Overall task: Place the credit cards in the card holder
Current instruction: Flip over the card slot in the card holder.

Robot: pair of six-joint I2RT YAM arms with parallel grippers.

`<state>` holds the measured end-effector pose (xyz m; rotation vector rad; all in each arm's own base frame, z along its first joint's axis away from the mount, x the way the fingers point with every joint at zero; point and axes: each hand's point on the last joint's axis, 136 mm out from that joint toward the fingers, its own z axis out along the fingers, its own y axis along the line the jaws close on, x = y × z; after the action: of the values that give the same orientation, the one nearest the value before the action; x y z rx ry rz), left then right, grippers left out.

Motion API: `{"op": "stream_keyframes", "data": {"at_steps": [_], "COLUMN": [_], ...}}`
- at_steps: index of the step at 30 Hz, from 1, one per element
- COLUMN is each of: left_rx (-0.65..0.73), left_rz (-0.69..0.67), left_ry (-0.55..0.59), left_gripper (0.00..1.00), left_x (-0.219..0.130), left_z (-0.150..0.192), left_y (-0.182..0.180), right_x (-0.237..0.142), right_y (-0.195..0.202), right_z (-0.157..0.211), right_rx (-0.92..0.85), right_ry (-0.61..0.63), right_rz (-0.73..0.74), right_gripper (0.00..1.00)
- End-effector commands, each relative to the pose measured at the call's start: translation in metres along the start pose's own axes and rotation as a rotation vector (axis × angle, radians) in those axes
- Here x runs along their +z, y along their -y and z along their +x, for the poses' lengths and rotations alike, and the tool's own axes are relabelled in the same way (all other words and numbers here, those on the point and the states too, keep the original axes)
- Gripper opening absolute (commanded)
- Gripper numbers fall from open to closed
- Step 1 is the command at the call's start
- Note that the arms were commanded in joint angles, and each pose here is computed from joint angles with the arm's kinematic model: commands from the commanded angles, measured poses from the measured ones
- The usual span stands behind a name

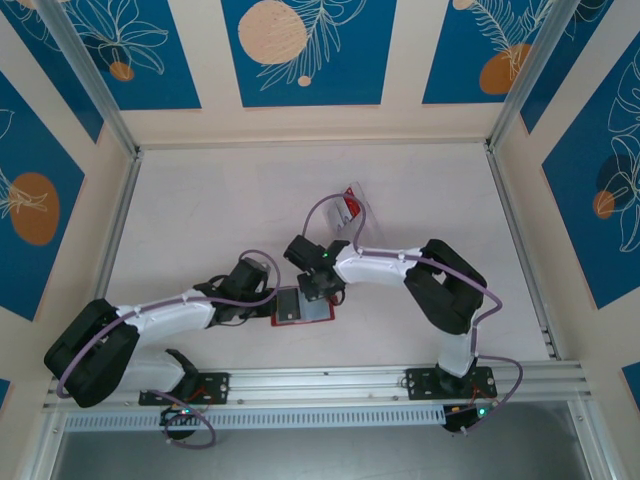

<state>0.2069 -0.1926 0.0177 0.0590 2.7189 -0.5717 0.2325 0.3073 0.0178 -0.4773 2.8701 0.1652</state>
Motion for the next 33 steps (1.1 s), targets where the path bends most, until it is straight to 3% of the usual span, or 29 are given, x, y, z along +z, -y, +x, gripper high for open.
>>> {"op": "stream_keyframes", "data": {"at_steps": [1,4,8,16,21,33], "left_rx": [-0.018,-0.018,-0.016,0.0,0.008,0.01], "left_rz": [-0.066,-0.065,-0.066,-0.064,-0.061,-0.05], "left_ry": [-0.08,-0.079,-0.077,-0.076,-0.075,-0.073], "left_gripper": [0.11,0.11,0.11,0.11,0.11,0.12], "left_x": [0.003,0.002,0.0,0.001,0.001,0.003], "left_z": [0.026,0.025,0.026,0.026,0.026,0.03], "left_y": [-0.021,-0.021,-0.021,-0.017,-0.015,-0.014], "right_x": [0.037,0.039,0.031,-0.009,-0.027,-0.029], "right_y": [0.018,0.014,0.013,0.003,-0.017,-0.051], "right_z": [0.057,0.064,0.06,0.028,0.017,0.002], "right_rx": [0.004,-0.003,-0.007,-0.032,-0.023,0.087], "right_ry": [-0.185,-0.196,-0.173,-0.085,-0.068,-0.11], "right_rz": [0.099,0.098,0.107,0.09,-0.009,-0.231], "right_gripper": [0.21,0.16,0.0,0.0,0.0,0.0]}}
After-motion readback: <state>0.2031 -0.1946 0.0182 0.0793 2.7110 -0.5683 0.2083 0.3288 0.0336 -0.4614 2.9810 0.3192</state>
